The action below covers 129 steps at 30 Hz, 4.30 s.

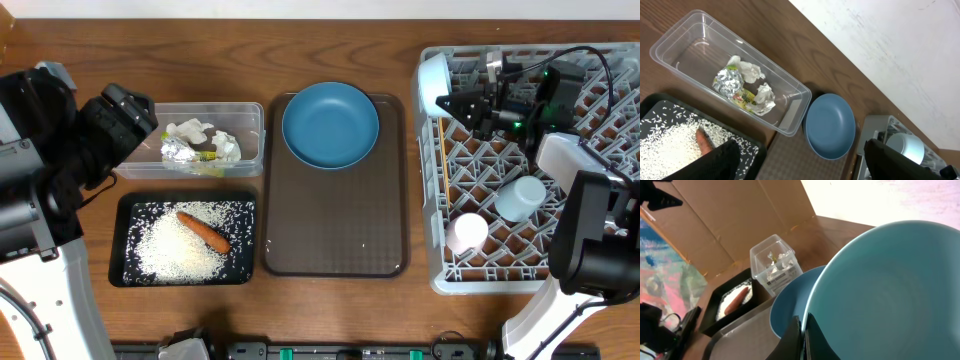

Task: Sort waste into correct bins and load items into the dishwasher rack
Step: 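Lower the bowl upside down into the rack's upper left area, then open the right gripper and raise it away from the bowl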

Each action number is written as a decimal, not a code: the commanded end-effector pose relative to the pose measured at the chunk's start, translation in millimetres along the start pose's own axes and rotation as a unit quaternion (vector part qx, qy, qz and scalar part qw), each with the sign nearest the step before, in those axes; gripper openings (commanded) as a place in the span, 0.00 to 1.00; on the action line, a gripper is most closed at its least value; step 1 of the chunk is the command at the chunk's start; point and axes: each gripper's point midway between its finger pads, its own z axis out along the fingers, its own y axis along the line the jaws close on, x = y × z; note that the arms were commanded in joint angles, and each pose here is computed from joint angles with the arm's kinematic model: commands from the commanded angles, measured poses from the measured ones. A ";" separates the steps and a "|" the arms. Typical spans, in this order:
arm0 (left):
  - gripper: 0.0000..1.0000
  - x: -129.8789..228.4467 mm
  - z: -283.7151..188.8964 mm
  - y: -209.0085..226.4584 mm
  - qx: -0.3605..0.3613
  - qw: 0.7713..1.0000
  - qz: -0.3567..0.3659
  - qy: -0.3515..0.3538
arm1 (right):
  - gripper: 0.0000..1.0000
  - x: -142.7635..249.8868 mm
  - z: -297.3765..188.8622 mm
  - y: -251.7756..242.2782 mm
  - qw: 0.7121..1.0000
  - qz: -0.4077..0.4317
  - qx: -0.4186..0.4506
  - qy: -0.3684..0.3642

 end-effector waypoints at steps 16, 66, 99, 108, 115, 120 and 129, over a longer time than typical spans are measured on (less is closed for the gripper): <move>0.82 -1.9 -2.0 1.4 -0.004 1.000 0.006 -0.005 | 0.01 -30.5 -62.5 -38.3 0.985 0.131 0.092 -0.063; 0.82 -1.9 -2.0 1.4 -0.004 1.000 0.006 -0.005 | 0.01 -41.2 -46.4 -45.0 0.942 0.292 0.109 -0.127; 0.82 -1.9 -2.0 1.4 -0.004 1.000 0.006 -0.005 | 0.56 -23.3 -151.6 -34.0 0.921 0.354 0.090 -0.138; 0.82 -1.9 -1.8 1.5 -0.004 1.000 0.006 -0.005 | 0.62 -27.1 -172.4 -31.6 0.922 0.343 0.098 -0.150; 0.82 -1.9 -1.8 1.5 -0.004 1.000 0.006 -0.005 | 0.43 -55.3 -171.5 -7.7 0.938 0.303 0.092 -0.140; 0.82 -1.9 -2.0 1.4 -0.004 1.000 0.006 -0.005 | 0.36 -84.4 -161.8 16.1 0.954 0.257 0.087 -0.127; 0.82 -1.9 -2.0 1.4 -0.004 1.000 0.006 -0.005 | 0.36 -129.4 -132.3 27.1 0.956 0.268 0.054 -0.107</move>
